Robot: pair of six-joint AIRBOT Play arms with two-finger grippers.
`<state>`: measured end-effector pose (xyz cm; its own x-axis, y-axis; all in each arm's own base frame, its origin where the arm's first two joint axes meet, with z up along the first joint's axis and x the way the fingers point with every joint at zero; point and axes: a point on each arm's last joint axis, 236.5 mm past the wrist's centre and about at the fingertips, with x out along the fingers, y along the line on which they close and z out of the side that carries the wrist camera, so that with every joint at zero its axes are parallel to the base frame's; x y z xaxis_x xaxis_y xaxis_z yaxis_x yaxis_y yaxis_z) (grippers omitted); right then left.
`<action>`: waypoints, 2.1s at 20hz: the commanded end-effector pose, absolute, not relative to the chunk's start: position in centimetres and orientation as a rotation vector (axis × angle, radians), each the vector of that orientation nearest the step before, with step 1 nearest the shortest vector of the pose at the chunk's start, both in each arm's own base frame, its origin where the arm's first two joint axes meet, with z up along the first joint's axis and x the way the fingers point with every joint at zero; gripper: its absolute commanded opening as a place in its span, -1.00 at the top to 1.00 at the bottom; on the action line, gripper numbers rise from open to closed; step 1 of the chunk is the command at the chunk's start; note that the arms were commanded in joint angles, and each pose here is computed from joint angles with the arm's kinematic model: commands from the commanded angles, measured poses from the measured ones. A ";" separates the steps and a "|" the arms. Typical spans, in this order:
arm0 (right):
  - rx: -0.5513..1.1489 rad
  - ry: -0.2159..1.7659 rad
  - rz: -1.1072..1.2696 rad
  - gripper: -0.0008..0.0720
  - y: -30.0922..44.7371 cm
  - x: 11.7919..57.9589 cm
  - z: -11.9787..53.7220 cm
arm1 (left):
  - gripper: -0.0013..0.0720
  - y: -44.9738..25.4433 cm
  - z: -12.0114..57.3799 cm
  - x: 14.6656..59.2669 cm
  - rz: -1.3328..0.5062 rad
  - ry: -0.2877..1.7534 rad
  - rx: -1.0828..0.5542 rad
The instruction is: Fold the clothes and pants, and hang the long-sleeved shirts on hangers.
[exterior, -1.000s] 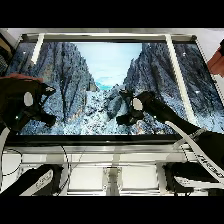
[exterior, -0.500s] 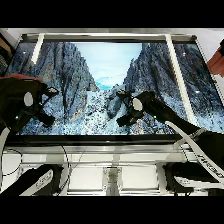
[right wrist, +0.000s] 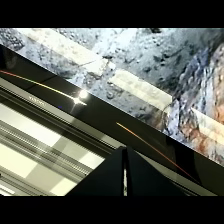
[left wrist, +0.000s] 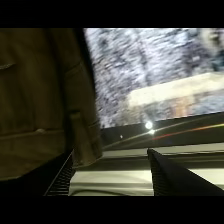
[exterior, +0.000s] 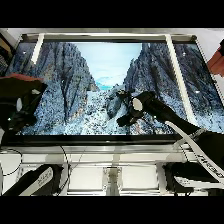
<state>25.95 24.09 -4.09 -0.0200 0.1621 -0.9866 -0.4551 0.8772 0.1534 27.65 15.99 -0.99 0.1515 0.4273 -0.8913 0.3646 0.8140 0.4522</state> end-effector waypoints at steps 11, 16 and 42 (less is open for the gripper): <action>-0.238 1.517 0.501 0.92 24.2 25.9 -4.1 | -0.47 21.7 -1.7 29.7 0.172 1.371 0.797; -0.230 1.522 0.505 0.92 24.3 25.8 -4.0 | -0.27 23.2 -3.0 29.5 0.179 1.418 0.833; -0.618 0.858 1.076 -0.52 29.5 28.5 12.6 | 0.79 -5.5 28.9 36.0 -0.221 0.558 0.936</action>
